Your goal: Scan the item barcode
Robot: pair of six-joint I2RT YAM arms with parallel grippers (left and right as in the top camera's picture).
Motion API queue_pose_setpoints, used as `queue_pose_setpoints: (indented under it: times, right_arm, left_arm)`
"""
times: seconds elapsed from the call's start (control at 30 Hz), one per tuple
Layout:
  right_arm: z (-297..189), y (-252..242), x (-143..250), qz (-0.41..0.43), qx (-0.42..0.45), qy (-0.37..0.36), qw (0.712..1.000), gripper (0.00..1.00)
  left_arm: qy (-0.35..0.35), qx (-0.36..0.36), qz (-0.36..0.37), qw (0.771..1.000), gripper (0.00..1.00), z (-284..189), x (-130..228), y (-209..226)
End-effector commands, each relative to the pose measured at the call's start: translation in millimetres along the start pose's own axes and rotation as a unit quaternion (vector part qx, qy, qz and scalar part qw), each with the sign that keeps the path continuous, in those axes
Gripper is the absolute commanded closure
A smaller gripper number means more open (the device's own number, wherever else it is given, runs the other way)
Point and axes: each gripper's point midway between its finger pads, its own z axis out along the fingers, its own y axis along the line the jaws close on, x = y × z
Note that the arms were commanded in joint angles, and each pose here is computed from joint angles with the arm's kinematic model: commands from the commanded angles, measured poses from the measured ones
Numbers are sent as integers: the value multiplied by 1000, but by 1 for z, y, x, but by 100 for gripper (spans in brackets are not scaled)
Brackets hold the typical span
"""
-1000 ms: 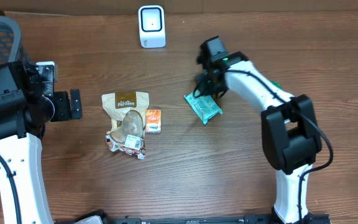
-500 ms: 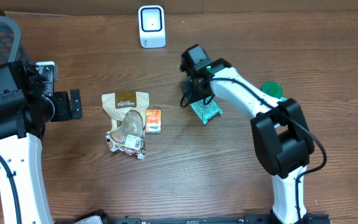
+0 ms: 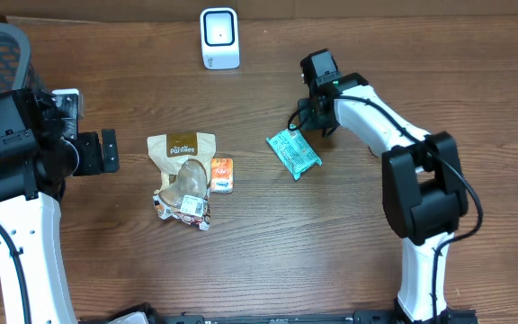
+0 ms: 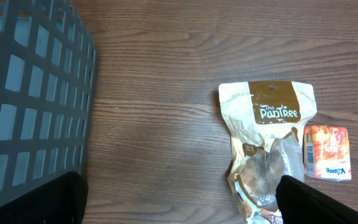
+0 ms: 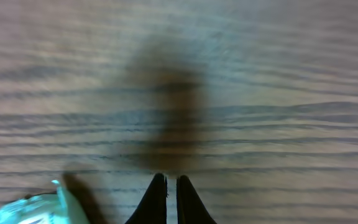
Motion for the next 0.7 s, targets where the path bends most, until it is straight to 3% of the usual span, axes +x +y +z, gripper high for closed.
queue_pose_setpoints:
  times: [0.0,0.1,0.43,0.67]
  right_arm:
    - [19,4,11,-23,-3,21,999,96]
    - [21,6,11,-27,-7,22,999,96]
    - [9,63,34,-152,-117,50,980,96]
    - [-26,111,37,-219,-195,48,955,96]
  left_arm:
    - [-6,-3,-7,1000,1,-3,-4,1]
    - [-6,-3,-7,1000,1,-3,-4,1]
    - [-6,-3,-7,1000,1,-3,-4,1]
    - [-6,-3,-7,1000,1,-3,-4,1]
